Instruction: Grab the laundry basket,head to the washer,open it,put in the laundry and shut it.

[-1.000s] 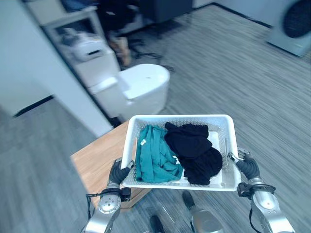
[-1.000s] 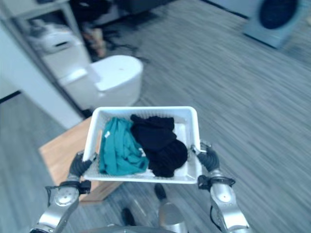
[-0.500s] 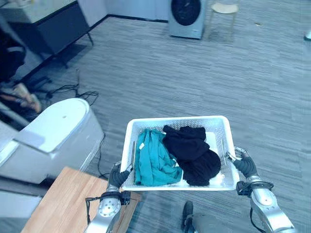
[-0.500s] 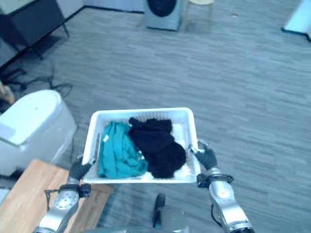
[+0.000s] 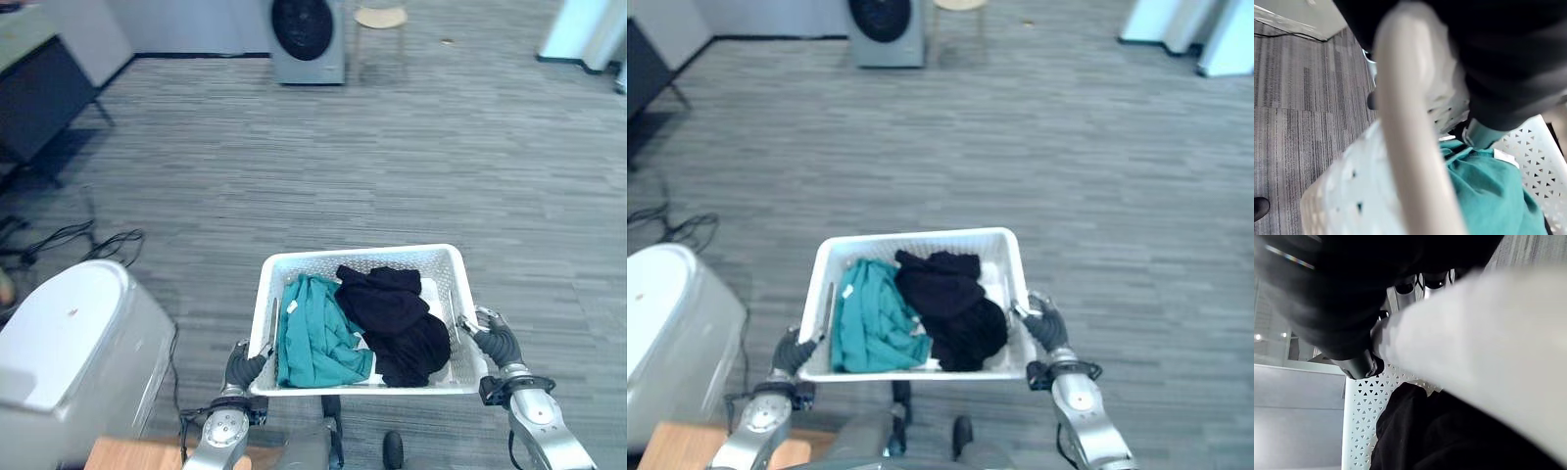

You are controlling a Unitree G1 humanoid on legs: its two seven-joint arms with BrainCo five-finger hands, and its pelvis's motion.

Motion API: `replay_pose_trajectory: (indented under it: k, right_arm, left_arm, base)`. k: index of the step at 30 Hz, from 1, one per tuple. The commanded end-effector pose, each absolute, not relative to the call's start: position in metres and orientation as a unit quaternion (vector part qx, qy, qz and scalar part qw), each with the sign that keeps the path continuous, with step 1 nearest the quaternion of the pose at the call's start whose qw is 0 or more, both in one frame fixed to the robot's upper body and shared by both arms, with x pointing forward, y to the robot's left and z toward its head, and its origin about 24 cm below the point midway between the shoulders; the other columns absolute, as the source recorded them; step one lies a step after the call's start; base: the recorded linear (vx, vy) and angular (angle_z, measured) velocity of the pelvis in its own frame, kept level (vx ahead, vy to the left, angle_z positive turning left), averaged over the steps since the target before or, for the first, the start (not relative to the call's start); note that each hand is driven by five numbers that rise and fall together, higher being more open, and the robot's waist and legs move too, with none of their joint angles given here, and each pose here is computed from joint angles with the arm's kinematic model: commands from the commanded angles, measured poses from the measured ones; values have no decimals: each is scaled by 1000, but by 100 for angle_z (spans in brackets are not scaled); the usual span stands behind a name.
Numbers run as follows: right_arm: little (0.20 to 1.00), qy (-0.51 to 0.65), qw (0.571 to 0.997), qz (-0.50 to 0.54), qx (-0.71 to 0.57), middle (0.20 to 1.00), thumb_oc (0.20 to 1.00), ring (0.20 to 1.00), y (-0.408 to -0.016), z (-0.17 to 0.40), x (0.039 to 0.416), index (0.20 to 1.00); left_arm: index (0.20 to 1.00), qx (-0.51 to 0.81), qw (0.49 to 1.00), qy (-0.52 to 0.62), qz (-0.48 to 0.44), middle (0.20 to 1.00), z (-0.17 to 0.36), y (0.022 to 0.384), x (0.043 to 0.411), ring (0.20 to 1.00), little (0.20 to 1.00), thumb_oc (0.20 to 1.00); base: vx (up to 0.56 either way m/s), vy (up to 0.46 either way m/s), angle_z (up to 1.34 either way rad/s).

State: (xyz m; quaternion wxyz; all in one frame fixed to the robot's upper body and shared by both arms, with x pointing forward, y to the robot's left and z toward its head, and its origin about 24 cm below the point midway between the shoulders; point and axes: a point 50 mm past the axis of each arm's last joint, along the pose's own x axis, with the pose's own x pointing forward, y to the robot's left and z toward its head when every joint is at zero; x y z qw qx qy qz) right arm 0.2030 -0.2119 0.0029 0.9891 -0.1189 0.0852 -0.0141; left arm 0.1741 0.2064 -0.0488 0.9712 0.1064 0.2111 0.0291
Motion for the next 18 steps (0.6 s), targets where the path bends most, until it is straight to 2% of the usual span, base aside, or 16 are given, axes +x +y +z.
replay_pose_trajectory:
  k: [1, 10, 18]
  right_arm:
    - [200, -57, 995, 48, -60, 200, 200, 200, -182, 51, 231, 200]
    - [200, -69, 995, 59, -46, 200, 200, 200, -174, 58, 238, 200]
    - [200, -47, 997, 40, -47, 200, 200, 200, -184, 48, 229, 200]
  left_arm:
    - [200, 98, 992, 49, -61, 200, 8, 184, 208, 200, 200, 200]
    - [200, 101, 994, 43, -28, 200, 14, 198, 210, 200, 200, 200]
    - [200, 105, 993, 39, -25, 200, 12, 198, 213, 200, 200, 200]
  base:
    - [220, 112, -74]
    - [204, 37, -54]
    - [449, -138, 33]
